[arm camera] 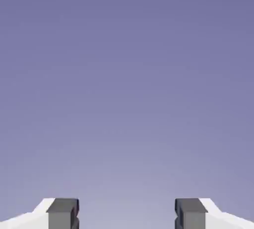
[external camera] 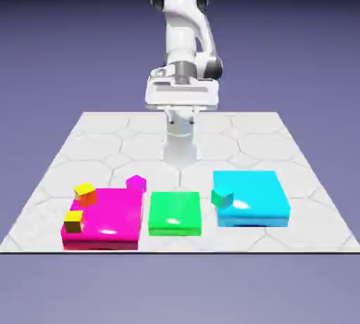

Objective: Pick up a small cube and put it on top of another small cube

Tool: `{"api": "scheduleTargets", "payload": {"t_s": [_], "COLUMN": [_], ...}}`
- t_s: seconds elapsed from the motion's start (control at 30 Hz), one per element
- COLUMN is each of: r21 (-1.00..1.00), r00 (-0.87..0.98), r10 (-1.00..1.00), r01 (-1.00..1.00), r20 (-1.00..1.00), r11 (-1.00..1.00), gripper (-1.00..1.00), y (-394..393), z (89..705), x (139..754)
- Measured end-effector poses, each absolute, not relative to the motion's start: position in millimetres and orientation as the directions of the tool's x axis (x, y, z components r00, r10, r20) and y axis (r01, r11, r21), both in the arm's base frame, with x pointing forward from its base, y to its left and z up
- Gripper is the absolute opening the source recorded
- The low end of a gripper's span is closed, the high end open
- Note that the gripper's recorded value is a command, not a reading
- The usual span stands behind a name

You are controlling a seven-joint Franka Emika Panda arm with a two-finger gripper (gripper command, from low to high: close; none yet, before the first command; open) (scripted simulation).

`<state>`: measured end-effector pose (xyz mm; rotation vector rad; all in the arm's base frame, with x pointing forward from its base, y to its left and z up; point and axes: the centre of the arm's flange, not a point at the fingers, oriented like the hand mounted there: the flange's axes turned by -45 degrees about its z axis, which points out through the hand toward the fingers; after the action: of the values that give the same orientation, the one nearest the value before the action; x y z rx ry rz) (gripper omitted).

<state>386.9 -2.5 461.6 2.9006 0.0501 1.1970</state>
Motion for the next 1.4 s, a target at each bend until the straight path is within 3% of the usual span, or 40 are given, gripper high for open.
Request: {"api": "scheduleTargets", "payload": {"t_s": [0.33,0.67,1.03,1.4], "r21": [-0.117,-0.212,-0.211,-0.051], "r00": [0.790,0.842,0.839,0.758], "r10": [-0.167,-0.367,-0.535,-0.613], "r01": [-0.121,-0.306,-0.508,-0.636], "r20": [0.589,0.395,0.097,-0.222], "r11": [-0.986,-0.928,-0.835,-0.770], "gripper": [0.00,0.00,0.00,0.00], "y": [-68,-135,-187,-194], "z": [471,438,349,221], "x": [361,332,304,277]}}
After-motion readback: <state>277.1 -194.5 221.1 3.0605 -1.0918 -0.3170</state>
